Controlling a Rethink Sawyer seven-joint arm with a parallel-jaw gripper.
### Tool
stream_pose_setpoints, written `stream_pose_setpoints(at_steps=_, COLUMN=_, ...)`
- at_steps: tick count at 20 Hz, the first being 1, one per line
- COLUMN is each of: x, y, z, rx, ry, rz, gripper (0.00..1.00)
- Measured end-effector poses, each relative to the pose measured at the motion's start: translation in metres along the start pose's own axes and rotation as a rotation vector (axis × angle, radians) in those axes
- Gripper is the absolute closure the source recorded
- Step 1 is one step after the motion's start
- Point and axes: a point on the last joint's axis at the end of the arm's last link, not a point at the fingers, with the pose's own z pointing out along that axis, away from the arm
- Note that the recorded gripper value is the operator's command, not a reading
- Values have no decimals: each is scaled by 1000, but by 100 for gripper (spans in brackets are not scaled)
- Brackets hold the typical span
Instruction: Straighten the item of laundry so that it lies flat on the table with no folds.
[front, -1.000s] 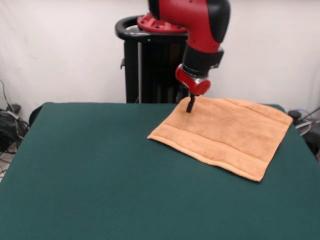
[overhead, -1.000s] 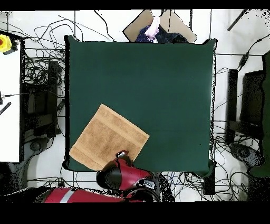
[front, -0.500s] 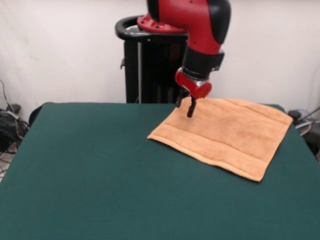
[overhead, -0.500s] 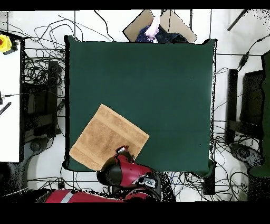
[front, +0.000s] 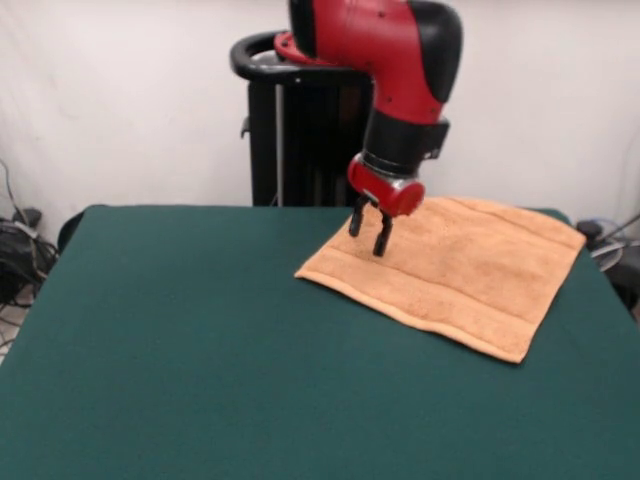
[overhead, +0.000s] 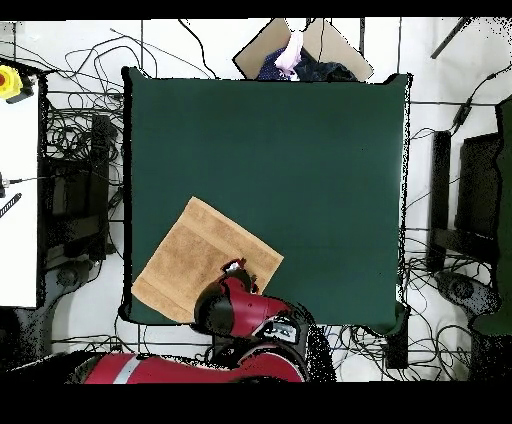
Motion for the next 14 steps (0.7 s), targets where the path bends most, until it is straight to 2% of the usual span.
stream_pose_setpoints(at_steps=10, x=15, y=19, z=30, rx=-15, ry=30, rz=-34, gripper=0)
stream_pose_setpoints(at_steps=14, x=15, y=20, z=29, rx=-16, ry=29, rz=-34, gripper=0)
